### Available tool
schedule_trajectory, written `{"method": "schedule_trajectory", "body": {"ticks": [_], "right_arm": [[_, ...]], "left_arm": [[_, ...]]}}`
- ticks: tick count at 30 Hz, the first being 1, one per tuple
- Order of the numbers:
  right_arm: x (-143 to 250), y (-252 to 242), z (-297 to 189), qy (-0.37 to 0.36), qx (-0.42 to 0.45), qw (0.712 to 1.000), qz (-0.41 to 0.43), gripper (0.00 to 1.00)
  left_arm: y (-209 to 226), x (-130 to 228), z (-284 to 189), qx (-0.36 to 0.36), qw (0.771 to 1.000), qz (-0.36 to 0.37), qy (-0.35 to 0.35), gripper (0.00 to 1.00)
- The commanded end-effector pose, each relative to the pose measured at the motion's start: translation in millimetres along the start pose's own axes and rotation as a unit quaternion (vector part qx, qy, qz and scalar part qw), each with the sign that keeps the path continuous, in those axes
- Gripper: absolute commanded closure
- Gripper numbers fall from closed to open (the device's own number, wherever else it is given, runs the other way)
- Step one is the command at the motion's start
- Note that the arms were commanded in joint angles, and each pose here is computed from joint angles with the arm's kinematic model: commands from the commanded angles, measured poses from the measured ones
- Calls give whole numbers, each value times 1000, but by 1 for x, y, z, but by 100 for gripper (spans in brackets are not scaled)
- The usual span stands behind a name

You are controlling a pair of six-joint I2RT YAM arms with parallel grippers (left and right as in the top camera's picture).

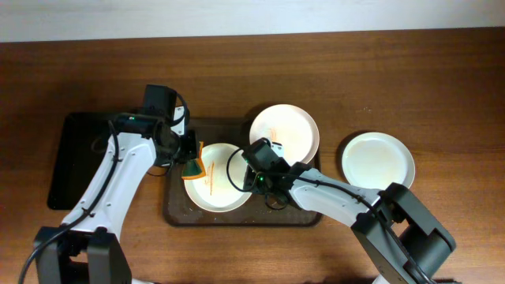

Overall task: Clean dirty plates on tray and stack at the side
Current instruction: 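Grip the lower plate's rim with the right gripper and pull it left, then scrub the held plate with the sponge in the left gripper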

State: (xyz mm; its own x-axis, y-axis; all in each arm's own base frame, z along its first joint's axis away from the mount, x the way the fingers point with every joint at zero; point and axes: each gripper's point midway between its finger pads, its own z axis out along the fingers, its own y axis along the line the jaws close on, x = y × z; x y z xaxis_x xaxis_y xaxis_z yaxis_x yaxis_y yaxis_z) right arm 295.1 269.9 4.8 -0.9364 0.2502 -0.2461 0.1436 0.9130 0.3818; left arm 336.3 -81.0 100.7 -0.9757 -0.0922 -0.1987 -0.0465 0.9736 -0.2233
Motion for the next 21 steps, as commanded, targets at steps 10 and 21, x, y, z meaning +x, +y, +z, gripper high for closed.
{"method": "schedule_trajectory", "body": {"ticks": [10,21], "right_arm": [[7,-9,7,15,18,999,32,96],[11,-11,7,24,21,999,31,96]], "left_arm": [[-21,48,74,2,978,207,-18,100],[-18,-25,98,-77,971,159,-161,100]]}}
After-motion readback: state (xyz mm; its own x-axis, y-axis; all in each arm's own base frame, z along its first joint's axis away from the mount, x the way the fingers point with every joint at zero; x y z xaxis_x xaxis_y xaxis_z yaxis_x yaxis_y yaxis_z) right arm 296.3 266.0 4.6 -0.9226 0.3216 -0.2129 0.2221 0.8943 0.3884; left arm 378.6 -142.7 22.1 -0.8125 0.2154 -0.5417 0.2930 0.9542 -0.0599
